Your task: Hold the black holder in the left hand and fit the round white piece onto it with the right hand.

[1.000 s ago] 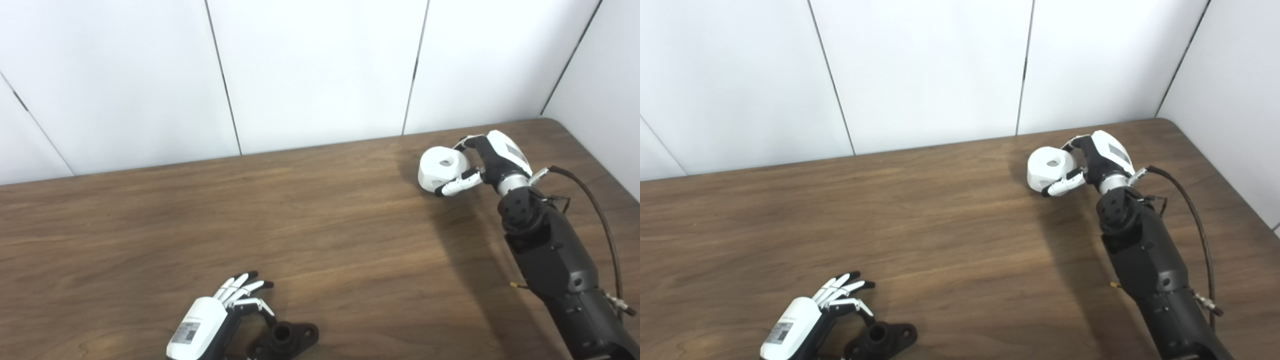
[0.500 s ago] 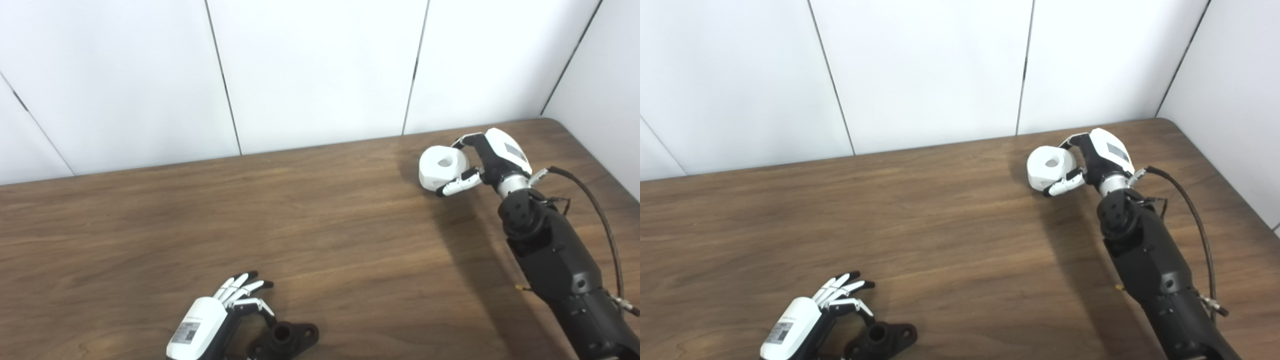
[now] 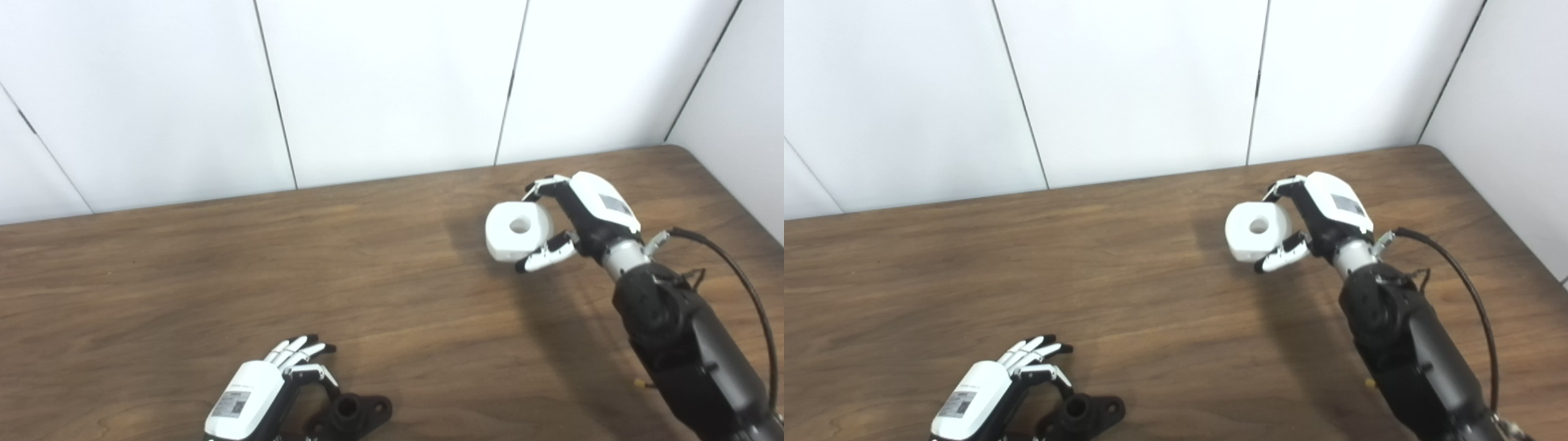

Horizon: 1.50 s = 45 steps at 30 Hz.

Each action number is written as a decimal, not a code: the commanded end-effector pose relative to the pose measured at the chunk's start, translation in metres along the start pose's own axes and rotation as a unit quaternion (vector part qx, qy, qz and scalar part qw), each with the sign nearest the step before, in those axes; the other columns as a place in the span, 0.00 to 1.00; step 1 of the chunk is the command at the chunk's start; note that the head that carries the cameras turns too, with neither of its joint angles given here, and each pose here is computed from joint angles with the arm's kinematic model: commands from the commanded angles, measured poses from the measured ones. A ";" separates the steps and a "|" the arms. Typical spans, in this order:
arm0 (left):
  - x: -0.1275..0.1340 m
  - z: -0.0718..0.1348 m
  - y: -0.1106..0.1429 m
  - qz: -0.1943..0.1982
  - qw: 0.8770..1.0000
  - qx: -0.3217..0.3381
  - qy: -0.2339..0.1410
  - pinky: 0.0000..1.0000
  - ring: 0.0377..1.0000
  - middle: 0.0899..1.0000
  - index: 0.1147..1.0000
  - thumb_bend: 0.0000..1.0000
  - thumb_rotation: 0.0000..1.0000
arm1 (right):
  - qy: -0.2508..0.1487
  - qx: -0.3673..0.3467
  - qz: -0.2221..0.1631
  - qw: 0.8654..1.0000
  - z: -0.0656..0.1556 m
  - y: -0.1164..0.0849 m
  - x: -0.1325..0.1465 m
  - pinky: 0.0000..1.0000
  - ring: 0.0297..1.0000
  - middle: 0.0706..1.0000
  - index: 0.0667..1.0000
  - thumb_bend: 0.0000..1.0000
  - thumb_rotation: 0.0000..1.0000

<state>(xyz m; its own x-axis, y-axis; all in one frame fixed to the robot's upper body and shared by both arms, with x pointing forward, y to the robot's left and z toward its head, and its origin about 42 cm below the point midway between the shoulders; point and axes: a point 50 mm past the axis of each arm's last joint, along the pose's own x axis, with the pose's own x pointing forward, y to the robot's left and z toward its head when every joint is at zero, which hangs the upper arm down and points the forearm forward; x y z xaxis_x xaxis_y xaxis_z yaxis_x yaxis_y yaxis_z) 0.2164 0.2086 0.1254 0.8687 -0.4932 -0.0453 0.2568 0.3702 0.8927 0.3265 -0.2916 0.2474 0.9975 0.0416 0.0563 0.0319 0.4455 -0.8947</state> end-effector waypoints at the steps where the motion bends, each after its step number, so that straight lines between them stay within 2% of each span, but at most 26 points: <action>1: -0.014 -0.011 -0.019 -0.074 0.996 0.021 0.052 0.93 0.92 0.84 0.42 0.51 0.06 | -0.029 -0.001 -0.023 0.999 0.018 -0.016 -0.002 0.92 0.90 0.79 0.45 0.52 0.13; 7: -0.010 0.000 -0.014 -0.077 0.995 0.020 0.053 0.93 0.93 0.85 0.43 0.51 0.07 | -0.072 0.012 -0.003 0.997 0.047 -0.013 -0.031 0.94 0.89 0.78 0.45 0.52 0.13; 13: -0.004 0.010 -0.012 -0.075 0.995 0.024 0.052 0.92 0.92 0.84 0.43 0.51 0.06 | -0.087 0.044 0.017 0.995 0.064 -0.009 -0.055 0.98 0.90 0.79 0.45 0.52 0.13; 21: 0.004 0.021 -0.008 -0.074 0.996 0.023 0.053 0.91 0.91 0.83 0.43 0.51 0.06 | -0.117 0.064 0.046 0.990 0.084 -0.007 -0.075 0.92 0.90 0.79 0.45 0.52 0.14; 24: 0.007 0.024 -0.006 -0.076 0.995 0.021 0.054 0.91 0.92 0.84 0.42 0.51 0.06 | -0.135 0.078 0.056 0.986 0.094 -0.008 -0.082 0.97 0.91 0.80 0.45 0.52 0.13; 27: 0.010 0.027 -0.004 -0.076 0.995 0.021 0.054 0.91 0.91 0.84 0.42 0.51 0.06 | -0.148 0.086 0.061 0.983 0.101 -0.009 -0.085 0.98 0.91 0.80 0.45 0.52 0.13; 35: 0.018 0.037 0.002 -0.081 0.995 0.021 0.057 0.90 0.90 0.83 0.42 0.51 0.06 | -0.165 0.108 0.083 0.977 0.110 -0.005 -0.090 0.94 0.89 0.78 0.44 0.53 0.14; 45: 0.026 0.047 0.002 -0.074 0.996 0.021 0.051 0.87 0.89 0.83 0.42 0.51 0.06 | -0.196 0.125 0.103 0.967 0.119 -0.002 -0.098 0.99 0.89 0.79 0.44 0.52 0.14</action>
<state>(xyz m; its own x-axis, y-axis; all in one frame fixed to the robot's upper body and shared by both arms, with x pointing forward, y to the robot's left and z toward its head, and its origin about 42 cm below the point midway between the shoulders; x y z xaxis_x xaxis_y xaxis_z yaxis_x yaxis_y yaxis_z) 0.2242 0.1653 0.1556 0.8865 -0.4397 -0.1441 0.2937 0.2940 0.9096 0.2262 -0.1934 0.2864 0.8929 0.4480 0.0446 -0.2537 0.5826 -0.7721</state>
